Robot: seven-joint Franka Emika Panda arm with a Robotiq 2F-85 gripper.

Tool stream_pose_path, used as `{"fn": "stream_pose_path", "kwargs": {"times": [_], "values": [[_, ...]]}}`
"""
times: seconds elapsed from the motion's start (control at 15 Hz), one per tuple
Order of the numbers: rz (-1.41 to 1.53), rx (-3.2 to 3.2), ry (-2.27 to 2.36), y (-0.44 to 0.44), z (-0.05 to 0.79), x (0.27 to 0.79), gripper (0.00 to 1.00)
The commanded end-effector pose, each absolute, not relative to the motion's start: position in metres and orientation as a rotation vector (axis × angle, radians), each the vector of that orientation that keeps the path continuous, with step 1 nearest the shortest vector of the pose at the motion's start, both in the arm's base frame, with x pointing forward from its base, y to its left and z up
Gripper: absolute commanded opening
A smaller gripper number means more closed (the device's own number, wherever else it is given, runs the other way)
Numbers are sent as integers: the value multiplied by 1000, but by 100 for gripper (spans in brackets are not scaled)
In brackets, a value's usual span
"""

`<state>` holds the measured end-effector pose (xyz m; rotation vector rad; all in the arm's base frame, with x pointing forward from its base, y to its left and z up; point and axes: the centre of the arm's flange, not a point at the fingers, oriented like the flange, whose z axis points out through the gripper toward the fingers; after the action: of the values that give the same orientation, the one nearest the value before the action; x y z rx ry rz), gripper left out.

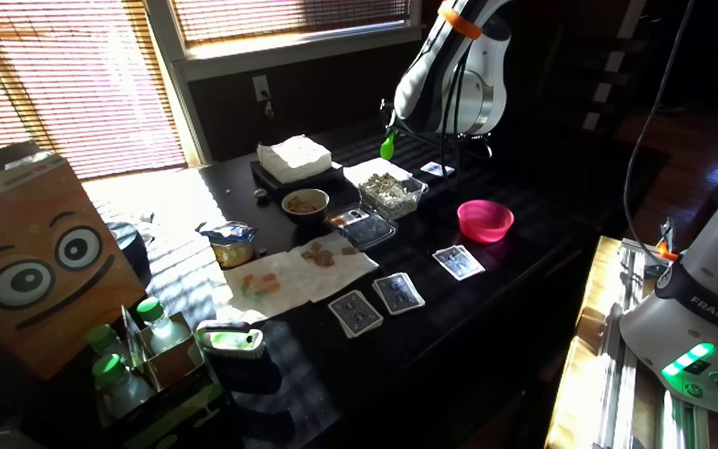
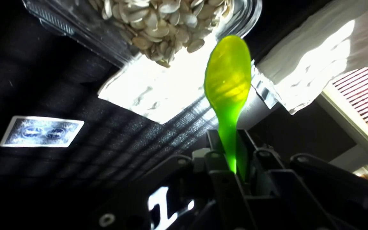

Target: Place some grains on the spoon, empty them into the container with grains and then place the spoon back

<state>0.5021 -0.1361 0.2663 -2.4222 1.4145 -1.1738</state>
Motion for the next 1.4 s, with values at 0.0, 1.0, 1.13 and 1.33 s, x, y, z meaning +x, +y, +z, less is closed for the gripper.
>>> {"fn": "stream_pose_path", "kwargs": {"times": [0.0, 1.0, 1.13, 1.33], "values": [[-933, -2379, 1450, -149, 292, 483, 4], [-168, -2444, 1561, -141, 300, 459, 4], [-112, -2448, 1589, -132, 298, 460, 4], [-58, -2421, 1619, -117, 290, 464, 4]]}}
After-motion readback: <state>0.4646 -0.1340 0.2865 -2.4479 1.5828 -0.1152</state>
